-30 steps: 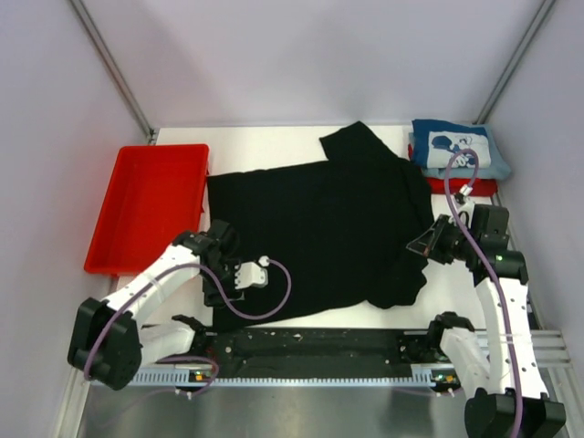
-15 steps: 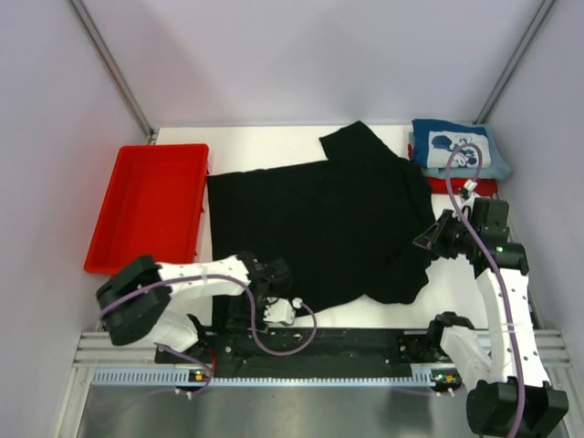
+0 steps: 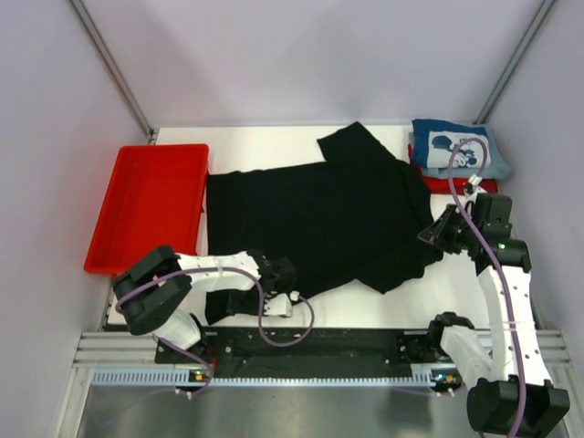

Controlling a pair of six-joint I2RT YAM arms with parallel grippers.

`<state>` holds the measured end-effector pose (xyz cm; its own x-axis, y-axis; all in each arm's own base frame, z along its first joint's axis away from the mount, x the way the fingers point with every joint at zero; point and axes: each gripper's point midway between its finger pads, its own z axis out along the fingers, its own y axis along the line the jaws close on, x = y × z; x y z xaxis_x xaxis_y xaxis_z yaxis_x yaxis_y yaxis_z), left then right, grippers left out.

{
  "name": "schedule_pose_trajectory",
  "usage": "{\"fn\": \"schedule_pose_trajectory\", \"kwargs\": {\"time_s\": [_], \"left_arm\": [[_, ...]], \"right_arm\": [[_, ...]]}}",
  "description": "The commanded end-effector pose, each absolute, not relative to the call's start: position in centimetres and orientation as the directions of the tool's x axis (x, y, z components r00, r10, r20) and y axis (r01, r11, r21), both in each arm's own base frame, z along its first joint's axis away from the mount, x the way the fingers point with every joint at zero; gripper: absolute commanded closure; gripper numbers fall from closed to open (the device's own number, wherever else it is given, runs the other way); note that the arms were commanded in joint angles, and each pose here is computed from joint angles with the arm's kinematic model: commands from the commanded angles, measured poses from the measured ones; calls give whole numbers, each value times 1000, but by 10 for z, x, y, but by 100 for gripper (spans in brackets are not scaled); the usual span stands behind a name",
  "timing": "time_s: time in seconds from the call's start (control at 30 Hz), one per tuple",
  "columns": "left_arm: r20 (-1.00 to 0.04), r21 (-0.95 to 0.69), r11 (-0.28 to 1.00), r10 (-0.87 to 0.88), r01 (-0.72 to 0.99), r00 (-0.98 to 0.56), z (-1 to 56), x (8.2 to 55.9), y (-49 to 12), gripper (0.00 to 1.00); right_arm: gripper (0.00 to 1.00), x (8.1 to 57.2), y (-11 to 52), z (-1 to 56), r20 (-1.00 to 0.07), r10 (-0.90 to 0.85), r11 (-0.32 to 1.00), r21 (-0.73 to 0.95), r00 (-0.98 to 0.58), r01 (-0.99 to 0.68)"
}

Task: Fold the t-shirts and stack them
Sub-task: Grap the side of the flattened tshirt closest away from the robot with both arms, then fold the flattened tshirt in 1/3 of the way

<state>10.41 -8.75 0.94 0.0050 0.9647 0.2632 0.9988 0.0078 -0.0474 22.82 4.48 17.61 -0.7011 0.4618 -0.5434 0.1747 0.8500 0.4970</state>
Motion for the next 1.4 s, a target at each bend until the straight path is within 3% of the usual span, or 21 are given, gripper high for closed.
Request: {"fn": "schedule_pose_trajectory", "kwargs": {"time_s": [0.0, 0.2, 0.4, 0.63, 1.03, 1.17, 1.23, 1.37], "left_arm": [[157, -3, 36, 987, 999, -35, 12, 112, -100, 100], [6, 105, 164, 986, 981, -166, 52, 157, -102, 100], [-100, 136, 287, 956, 948, -275, 76, 209, -105, 100], [-133, 215, 444, 895, 870, -425, 90, 274, -78, 100], [-72, 134, 482, 876, 866, -477, 62, 300, -56, 100], [-91, 196, 530, 848, 825, -523, 70, 327, -42, 82], [-104, 267, 566, 821, 780, -561, 76, 348, -28, 81], [-168, 397, 668, 727, 629, -666, 106, 391, 10, 68]], "right_arm": [[100, 241, 38, 208, -632, 451, 865, 484, -630, 134], [100, 252, 48, 211, -618, 462, 841, 532, -636, 93], [100, 307, 38, 210, -623, 507, 828, 545, -596, 135], [100, 374, 26, 186, -605, 474, 857, 485, -640, 177], [100, 433, 30, 131, -587, 344, 919, 371, -733, 134], [100, 443, 30, 120, -579, 330, 927, 349, -746, 138], [100, 445, 29, 113, -570, 325, 930, 340, -755, 143], [100, 448, 28, 106, -564, 317, 934, 325, -762, 149]]}}
